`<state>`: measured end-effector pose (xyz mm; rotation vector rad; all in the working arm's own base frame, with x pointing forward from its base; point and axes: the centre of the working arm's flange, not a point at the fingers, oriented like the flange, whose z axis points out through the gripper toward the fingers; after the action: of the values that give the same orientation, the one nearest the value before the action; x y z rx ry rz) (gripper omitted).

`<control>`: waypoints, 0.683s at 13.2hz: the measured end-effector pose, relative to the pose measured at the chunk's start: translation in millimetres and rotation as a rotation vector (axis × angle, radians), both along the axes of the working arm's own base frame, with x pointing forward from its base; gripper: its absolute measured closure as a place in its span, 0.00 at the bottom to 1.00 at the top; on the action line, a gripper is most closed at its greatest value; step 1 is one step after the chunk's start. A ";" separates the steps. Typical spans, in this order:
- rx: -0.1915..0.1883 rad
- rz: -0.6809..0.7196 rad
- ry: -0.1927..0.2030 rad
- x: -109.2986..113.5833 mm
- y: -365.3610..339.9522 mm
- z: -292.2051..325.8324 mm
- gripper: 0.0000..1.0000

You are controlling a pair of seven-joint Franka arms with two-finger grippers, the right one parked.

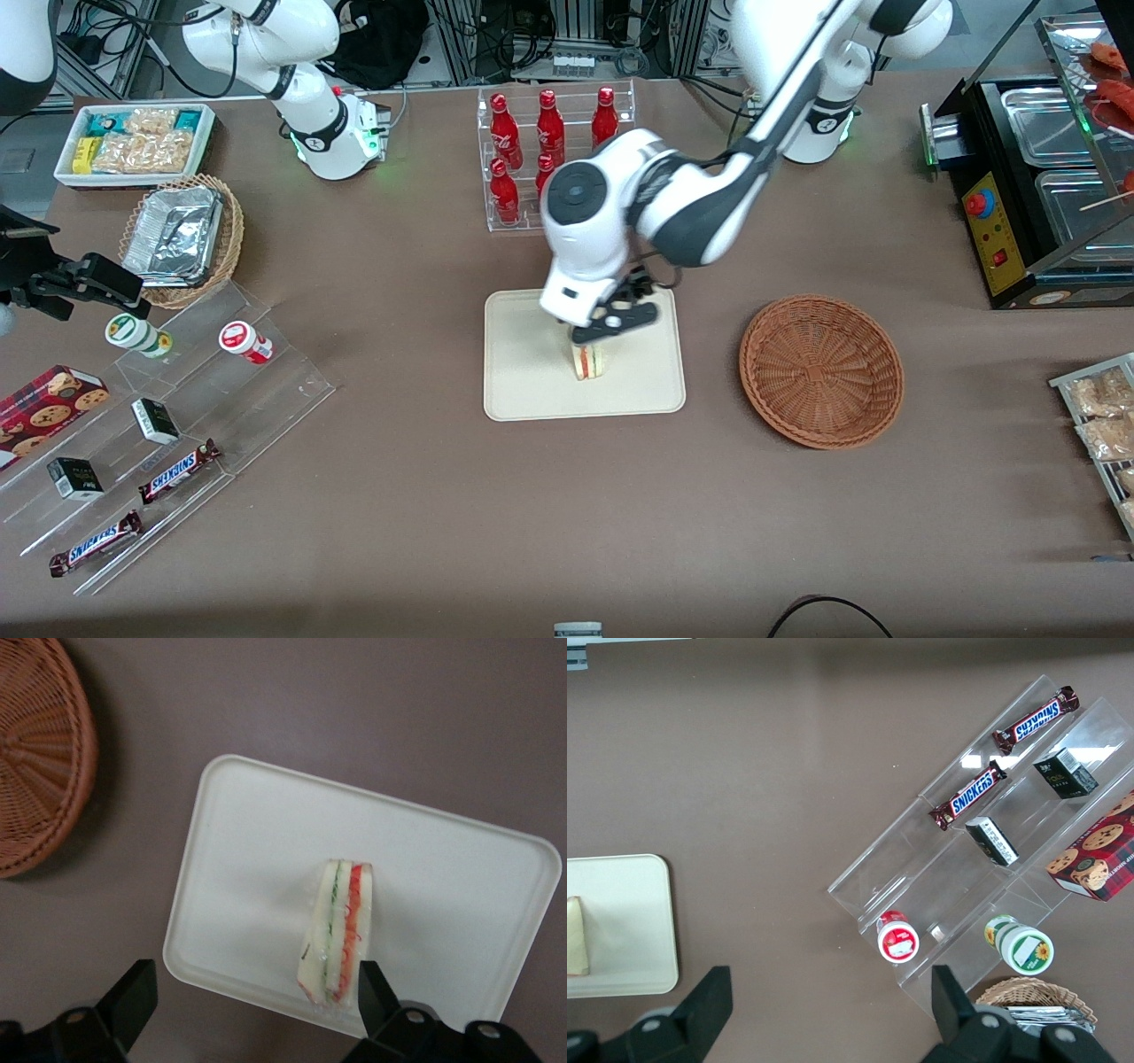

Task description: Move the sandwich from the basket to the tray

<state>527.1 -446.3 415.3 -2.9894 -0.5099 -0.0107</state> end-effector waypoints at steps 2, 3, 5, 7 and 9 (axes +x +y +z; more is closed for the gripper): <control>0.023 0.092 -0.004 19.9 59.6 52.6 0.00; 0.034 0.122 -0.003 24.8 90.3 79.3 0.00; 0.053 0.148 0.003 24.6 138.5 120.2 0.00; 0.068 0.168 0.014 24.4 183.5 146.4 0.00; 0.073 0.142 0.038 32.4 233.3 159.7 0.00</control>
<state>559.5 -212.9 575.0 -2.8692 -0.7007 0.0384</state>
